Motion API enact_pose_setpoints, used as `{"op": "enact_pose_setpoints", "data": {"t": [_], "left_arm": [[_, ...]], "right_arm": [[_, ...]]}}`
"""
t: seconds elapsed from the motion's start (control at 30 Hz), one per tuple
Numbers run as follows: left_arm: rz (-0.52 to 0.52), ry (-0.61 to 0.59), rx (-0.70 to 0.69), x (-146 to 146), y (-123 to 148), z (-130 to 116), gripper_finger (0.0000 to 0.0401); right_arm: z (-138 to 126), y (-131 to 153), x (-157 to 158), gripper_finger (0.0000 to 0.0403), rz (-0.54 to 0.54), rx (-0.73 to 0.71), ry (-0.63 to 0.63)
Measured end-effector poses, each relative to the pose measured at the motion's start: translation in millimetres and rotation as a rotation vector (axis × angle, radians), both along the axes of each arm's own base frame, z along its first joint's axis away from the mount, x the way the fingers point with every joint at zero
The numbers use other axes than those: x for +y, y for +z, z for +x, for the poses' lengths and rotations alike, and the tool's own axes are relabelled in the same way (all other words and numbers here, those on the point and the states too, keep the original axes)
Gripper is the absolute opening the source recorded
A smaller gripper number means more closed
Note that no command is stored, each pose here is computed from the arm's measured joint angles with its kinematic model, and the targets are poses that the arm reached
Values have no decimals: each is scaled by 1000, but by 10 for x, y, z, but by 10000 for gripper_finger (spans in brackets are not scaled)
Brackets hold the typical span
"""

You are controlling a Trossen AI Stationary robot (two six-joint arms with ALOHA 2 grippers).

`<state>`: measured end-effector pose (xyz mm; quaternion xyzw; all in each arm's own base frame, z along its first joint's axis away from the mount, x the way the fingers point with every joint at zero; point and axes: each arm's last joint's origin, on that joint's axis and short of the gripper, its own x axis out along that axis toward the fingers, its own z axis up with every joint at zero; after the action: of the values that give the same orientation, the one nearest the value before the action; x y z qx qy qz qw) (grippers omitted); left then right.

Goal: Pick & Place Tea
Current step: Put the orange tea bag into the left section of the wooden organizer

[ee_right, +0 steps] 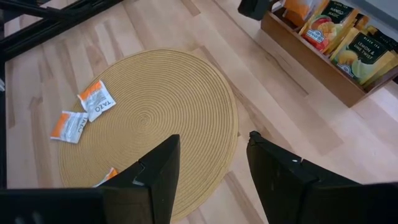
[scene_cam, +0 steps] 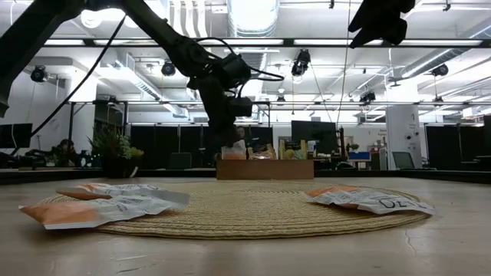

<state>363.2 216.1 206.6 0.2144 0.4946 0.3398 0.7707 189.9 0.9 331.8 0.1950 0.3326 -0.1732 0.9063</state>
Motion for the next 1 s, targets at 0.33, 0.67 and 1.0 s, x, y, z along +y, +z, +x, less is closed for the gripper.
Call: {"op": "enact_pose_setpoints", "data": {"t": [0.33,0.67,1.0], "left_arm": [[8,-36,5,18,10,7,0],[-3,-48,-10,34,13,5,9],[-2,-43,-11,51,14,-4,93]], "right_arm": [[0,0,-2,182,-5,-1,-7],[-1,1,-8,182,-19,0,-18],[-1,1,-7,182,-20,0,-17]]}}
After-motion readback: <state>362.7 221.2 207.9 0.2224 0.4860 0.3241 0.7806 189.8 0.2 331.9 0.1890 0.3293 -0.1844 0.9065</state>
